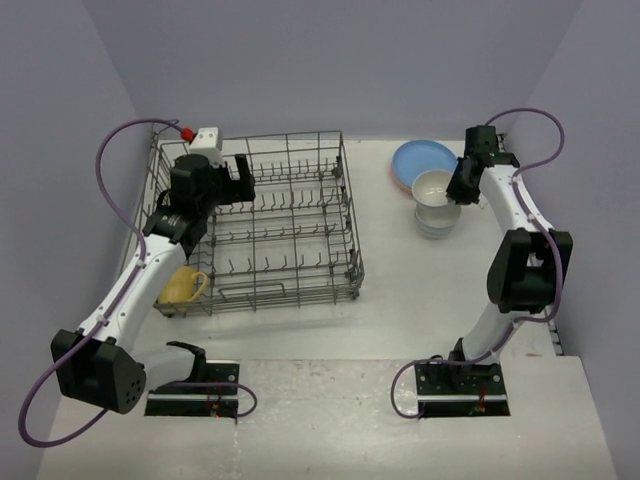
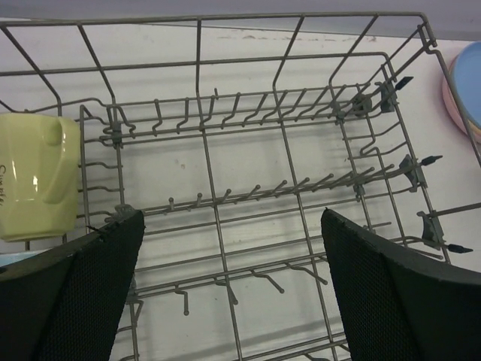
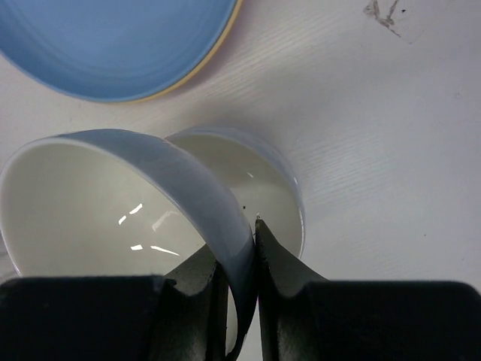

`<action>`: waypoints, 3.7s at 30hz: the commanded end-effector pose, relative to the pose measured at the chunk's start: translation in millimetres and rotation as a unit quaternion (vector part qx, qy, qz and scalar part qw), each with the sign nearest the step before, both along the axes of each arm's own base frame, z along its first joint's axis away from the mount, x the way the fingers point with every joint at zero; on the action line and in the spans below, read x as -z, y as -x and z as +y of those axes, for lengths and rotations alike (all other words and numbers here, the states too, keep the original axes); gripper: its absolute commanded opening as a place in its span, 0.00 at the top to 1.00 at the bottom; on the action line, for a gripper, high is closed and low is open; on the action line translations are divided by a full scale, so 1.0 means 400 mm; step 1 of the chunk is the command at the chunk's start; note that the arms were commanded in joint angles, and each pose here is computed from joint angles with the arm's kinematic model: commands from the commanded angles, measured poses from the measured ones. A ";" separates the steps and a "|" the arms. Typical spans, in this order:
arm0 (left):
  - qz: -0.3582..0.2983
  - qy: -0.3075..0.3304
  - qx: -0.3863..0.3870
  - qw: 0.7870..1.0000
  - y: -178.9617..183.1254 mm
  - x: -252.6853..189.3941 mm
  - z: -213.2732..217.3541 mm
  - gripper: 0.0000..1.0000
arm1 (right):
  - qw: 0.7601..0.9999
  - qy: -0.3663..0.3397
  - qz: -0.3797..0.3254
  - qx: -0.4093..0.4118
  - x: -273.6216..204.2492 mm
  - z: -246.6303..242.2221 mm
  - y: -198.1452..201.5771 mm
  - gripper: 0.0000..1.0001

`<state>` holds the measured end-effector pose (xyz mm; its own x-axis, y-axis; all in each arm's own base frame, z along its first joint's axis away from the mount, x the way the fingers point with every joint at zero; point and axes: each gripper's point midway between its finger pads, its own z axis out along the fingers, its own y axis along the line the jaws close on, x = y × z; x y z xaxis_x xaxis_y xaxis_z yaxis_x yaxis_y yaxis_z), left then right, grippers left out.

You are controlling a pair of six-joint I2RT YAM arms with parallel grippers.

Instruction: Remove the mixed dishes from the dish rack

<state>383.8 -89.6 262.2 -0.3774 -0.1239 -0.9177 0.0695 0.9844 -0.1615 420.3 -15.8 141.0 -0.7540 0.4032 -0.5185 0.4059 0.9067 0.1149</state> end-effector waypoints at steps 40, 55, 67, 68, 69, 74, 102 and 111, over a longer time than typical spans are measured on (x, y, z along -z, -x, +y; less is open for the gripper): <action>-0.002 0.067 0.008 0.998 0.059 -0.029 -0.022 0.00 | 0.995 0.000 -0.083 0.052 -0.092 -0.041 0.022 0.44; 0.009 0.071 0.016 0.997 0.048 -0.012 -0.035 0.00 | 0.995 0.002 -0.035 0.092 0.020 -0.053 0.053 0.84; 0.008 0.074 0.026 0.997 0.052 -0.021 -0.043 0.00 | 0.994 -0.011 -0.055 0.092 0.022 -0.045 0.047 0.77; 0.008 0.074 0.025 0.997 0.053 -0.022 -0.042 0.00 | 0.994 -0.010 -0.061 0.089 0.007 -0.045 0.045 0.74; 0.007 0.074 0.025 0.997 0.054 -0.024 -0.041 0.00 | 0.994 -0.010 -0.072 0.087 -0.019 -0.045 0.046 0.69; 0.005 0.069 0.009 0.998 0.056 -0.030 -0.026 0.00 | 0.989 -0.019 -0.130 0.069 -0.153 -0.028 0.049 0.54; 0.035 0.036 -0.130 0.990 0.023 -0.006 0.091 0.00 | 0.951 -0.068 -0.075 -0.291 -0.070 0.674 0.045 0.57; 0.037 0.035 -0.123 0.991 0.017 -0.001 0.086 0.00 | 0.943 -0.056 -0.145 -0.295 -0.227 0.659 0.030 0.56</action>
<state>369.4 -59.5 244.3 -0.4456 -0.2598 -0.8567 -0.1705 0.9641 -0.2037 398.0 265.4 181.1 -0.7841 -0.0070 -0.6205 -0.2425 0.9239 0.2961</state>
